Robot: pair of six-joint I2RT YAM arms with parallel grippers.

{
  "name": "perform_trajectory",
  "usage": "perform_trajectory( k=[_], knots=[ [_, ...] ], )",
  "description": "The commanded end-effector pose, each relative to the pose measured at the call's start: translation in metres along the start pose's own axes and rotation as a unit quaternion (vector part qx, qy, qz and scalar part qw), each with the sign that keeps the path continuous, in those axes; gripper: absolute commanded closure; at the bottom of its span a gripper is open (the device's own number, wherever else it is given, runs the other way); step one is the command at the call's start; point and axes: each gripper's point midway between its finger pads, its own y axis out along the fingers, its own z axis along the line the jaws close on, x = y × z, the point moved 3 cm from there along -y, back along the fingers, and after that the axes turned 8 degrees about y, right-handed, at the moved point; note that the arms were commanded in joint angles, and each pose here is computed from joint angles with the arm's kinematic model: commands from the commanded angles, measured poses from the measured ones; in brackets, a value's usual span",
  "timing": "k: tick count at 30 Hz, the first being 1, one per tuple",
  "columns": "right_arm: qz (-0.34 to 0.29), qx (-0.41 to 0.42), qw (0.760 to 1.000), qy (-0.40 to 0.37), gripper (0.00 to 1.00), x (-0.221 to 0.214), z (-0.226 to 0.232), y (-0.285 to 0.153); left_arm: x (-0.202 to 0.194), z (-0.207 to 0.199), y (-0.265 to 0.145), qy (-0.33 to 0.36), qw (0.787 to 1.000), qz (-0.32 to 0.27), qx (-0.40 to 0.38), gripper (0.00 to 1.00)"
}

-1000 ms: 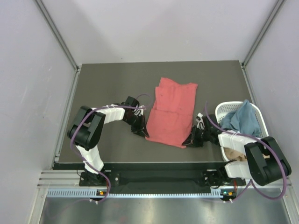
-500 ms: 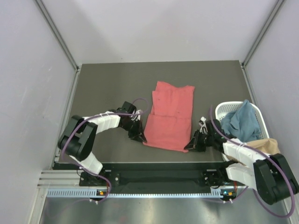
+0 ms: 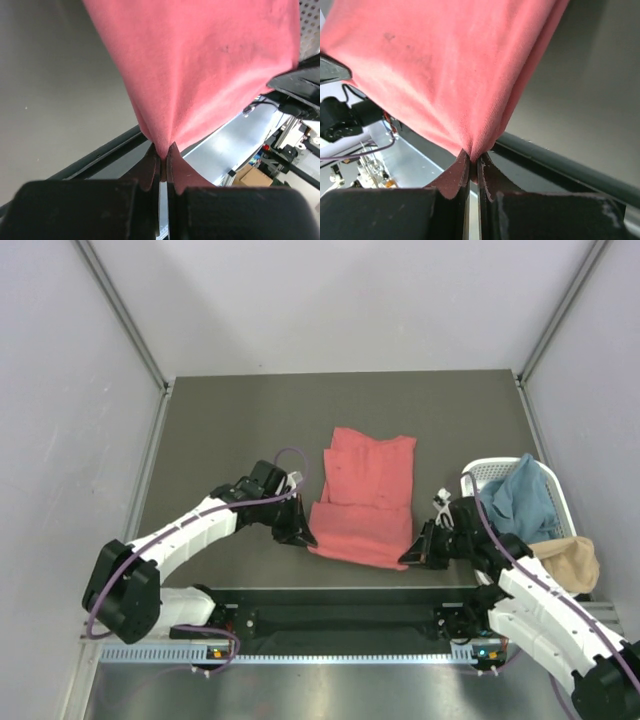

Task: Fold and stack the t-shirts
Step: Fold the tshirt

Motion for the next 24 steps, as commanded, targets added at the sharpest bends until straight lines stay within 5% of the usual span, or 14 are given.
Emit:
perform_trajectory(
  k=[1, 8, 12, 24],
  knots=[
    [-0.019, -0.015, 1.000, -0.006, 1.00, 0.015, 0.024, -0.017, 0.022, -0.015, -0.012, 0.004, 1.000, -0.018, 0.014, 1.00],
    [-0.019, -0.022, 0.999, -0.030, 1.00, 0.055, 0.057, -0.026, 0.085, -0.044, -0.010, 0.023, 1.000, 0.001, 0.001, 1.00],
    [0.001, -0.030, 0.999, -0.032, 1.00, 0.050, 0.048, -0.022, 0.089, -0.042, -0.006, 0.022, 1.000, 0.019, 0.000, 1.00],
    [0.053, -0.037, 0.998, 0.009, 1.00, -0.010, -0.011, -0.014, 0.008, 0.006, 0.007, -0.025, 0.996, 0.088, -0.001, 1.00]
  ],
)
